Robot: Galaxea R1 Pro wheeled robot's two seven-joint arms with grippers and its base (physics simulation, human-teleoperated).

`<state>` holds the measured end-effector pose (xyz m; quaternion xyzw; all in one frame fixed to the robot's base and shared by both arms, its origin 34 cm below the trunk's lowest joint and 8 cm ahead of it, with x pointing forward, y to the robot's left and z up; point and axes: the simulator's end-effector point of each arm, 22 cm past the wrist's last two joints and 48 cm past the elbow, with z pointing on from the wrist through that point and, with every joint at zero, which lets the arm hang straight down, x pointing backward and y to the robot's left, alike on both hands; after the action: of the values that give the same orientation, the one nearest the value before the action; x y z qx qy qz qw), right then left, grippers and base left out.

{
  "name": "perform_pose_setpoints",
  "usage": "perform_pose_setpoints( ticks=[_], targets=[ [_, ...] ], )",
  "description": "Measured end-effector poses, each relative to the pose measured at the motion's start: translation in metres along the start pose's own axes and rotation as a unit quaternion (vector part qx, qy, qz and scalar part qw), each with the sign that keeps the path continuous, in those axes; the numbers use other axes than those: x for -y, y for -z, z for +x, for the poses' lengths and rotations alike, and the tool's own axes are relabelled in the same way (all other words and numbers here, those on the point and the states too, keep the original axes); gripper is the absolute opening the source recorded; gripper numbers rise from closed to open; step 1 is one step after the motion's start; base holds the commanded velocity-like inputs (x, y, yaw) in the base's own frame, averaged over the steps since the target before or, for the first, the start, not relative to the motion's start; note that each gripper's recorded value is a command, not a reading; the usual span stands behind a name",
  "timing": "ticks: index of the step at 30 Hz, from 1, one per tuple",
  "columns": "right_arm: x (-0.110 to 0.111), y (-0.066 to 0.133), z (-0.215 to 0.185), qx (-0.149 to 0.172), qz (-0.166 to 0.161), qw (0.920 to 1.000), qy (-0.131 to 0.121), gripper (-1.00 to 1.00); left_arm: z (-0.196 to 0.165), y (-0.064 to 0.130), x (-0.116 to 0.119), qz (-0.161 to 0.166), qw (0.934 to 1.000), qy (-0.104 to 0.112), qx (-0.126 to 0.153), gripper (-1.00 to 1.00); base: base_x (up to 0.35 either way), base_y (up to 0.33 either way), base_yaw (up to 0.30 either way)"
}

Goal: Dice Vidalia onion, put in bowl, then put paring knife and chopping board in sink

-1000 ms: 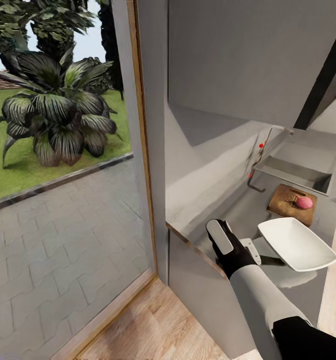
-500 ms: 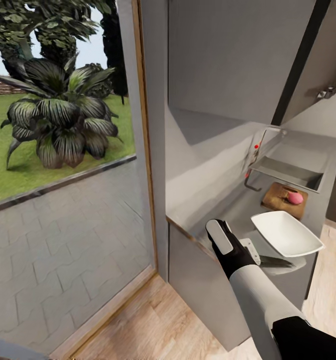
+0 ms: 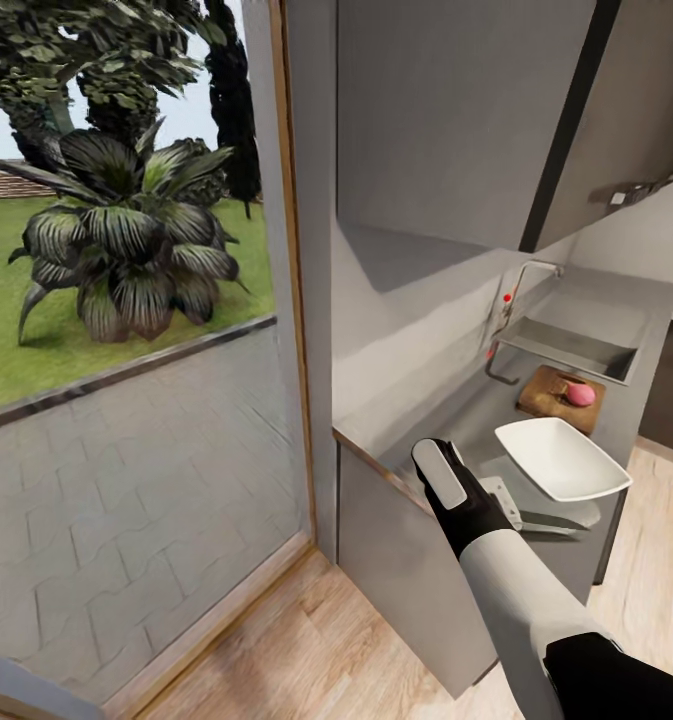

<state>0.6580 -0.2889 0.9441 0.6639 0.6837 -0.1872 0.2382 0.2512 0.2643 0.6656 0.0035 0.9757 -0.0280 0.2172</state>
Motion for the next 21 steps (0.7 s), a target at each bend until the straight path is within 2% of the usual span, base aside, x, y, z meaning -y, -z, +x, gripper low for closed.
perform_pose_setpoints(
  ticks=[4,8,15,21],
  targets=[
    [-0.001,0.003,-0.002,0.0,-0.003,1.0,-0.002,-1.0,-0.003,0.0,0.0,0.0,1.0,0.0,0.003,1.0,-0.014,0.0,0.0],
    [-0.001,0.006,-0.003,0.0,-0.005,1.0,-0.004,-1.0,-0.005,0.0,0.0,0.0,1.0,0.0,0.006,1.0,-0.159,0.0,0.0],
    [-0.003,0.011,-0.007,0.0,-0.01,0.9999,-0.007,-1.0,-0.008,-0.001,0.0,0.0,0.9999,-0.001,0.011,1.0,-0.295,-0.069,0.0],
    [-0.003,0.016,-0.01,0.0,-0.014,0.9999,-0.01,-1.0,-0.012,-0.001,0.001,0.0,0.9999,-0.001,0.016,1.0,-0.279,-0.165,0.0]
  ],
)
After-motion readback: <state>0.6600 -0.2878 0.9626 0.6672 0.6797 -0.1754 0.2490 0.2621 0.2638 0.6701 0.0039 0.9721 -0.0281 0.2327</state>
